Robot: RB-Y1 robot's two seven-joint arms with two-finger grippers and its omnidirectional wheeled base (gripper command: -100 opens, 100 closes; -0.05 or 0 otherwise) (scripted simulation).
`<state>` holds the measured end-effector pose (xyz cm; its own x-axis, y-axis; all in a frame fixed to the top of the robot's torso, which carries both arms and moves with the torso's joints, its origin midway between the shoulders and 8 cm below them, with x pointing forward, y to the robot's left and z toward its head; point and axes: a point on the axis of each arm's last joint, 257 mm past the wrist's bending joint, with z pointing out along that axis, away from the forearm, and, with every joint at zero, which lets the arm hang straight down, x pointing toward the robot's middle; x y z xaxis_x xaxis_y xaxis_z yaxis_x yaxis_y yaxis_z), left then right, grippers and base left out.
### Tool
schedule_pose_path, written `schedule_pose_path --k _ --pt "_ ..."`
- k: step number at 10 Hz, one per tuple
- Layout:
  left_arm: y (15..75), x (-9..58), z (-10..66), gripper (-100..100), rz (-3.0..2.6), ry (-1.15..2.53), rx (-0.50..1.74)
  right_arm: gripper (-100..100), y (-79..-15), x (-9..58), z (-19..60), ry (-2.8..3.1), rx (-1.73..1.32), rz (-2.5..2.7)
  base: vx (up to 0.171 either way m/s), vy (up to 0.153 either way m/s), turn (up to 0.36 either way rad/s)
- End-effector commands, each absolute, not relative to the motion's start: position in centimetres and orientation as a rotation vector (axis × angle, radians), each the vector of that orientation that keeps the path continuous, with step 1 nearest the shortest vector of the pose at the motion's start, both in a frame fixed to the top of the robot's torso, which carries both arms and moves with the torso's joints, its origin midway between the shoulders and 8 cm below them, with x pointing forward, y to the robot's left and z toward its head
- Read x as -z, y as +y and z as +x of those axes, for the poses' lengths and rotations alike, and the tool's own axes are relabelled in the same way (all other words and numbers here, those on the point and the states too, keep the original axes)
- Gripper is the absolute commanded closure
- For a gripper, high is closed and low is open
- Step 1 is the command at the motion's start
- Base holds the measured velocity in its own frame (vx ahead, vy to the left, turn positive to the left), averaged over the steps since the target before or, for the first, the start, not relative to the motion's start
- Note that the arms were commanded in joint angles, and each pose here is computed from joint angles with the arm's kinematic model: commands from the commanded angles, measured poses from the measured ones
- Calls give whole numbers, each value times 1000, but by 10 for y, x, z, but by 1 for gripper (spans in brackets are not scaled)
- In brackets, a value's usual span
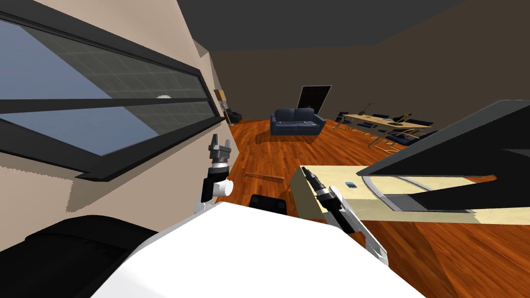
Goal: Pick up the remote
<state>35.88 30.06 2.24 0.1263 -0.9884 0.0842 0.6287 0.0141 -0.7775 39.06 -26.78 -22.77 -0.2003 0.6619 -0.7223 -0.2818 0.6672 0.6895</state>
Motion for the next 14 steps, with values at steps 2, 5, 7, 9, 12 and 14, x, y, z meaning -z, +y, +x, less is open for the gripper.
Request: schedule_pose_path --k 2,5,7,9,12,14 --pt "301 -22 359 0 -790 581 1375 -100 -285 262 383 1653 -813 286 100 63 93" --pt "301 -22 359 0 -790 581 1375 -100 -303 294 375 1737 -752 270 94 44 64" --pt "301 -22 359 0 -790 581 1375 -100 -320 318 367 1810 -696 242 72 27 69" --pt "301 -22 359 0 -790 581 1375 -100 -331 332 361 1863 -653 196 55 19 28" --pt "301 -22 359 0 -790 581 1375 -100 -370 374 337 2001 -537 138 105 4 64" --pt "301 -22 359 0 -790 581 1375 -100 -379 385 331 2025 -515 152 81 -2 16"
